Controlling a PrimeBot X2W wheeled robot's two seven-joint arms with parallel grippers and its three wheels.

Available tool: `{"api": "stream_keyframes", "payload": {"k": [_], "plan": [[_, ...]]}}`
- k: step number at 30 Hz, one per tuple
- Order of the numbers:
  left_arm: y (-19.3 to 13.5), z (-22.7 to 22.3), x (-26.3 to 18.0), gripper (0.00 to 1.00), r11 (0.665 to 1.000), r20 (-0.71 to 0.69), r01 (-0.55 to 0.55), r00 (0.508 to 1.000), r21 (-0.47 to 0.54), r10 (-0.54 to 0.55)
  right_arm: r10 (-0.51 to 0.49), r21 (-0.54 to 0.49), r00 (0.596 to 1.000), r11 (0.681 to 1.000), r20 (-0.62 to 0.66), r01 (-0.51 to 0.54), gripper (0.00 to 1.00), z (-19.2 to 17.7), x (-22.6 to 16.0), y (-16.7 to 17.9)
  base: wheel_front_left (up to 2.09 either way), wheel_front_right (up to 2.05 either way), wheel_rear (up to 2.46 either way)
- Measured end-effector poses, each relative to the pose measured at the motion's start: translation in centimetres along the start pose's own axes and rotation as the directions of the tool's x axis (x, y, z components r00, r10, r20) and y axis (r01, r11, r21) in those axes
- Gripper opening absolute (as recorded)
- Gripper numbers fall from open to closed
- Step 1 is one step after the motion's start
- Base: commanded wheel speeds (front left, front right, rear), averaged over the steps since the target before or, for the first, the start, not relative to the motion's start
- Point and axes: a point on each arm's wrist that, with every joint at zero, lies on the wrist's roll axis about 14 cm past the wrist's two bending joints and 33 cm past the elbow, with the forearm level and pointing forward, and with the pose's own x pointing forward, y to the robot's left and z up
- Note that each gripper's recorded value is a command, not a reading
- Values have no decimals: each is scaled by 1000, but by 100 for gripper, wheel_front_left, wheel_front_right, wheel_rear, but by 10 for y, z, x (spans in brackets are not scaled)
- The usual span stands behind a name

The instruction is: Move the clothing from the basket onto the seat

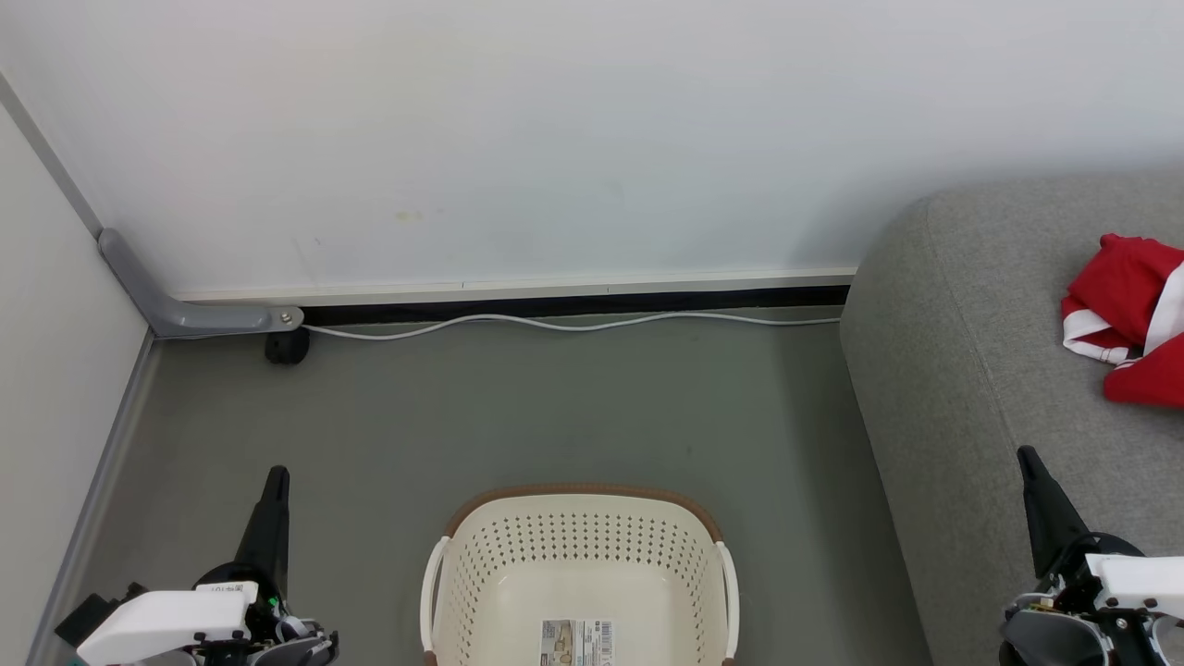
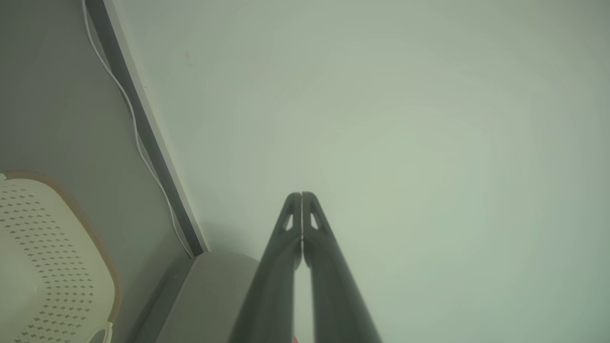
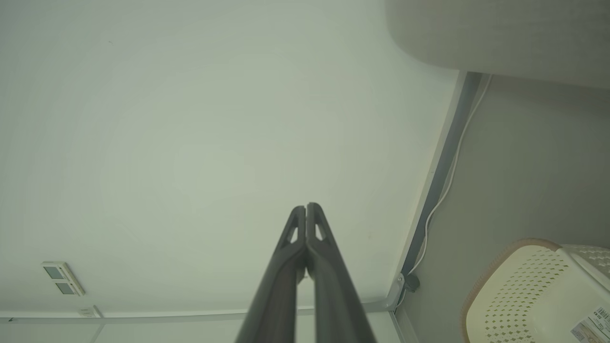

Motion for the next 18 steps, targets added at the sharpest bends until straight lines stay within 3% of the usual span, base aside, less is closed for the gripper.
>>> {"api": "stream_keyframes", "payload": {"k": [18], "plan": [[0,0,0,0,1000,0,0,1000,0,0,0,0,1000,1000,0,0,0,0,0,0,0,0,0]]}}
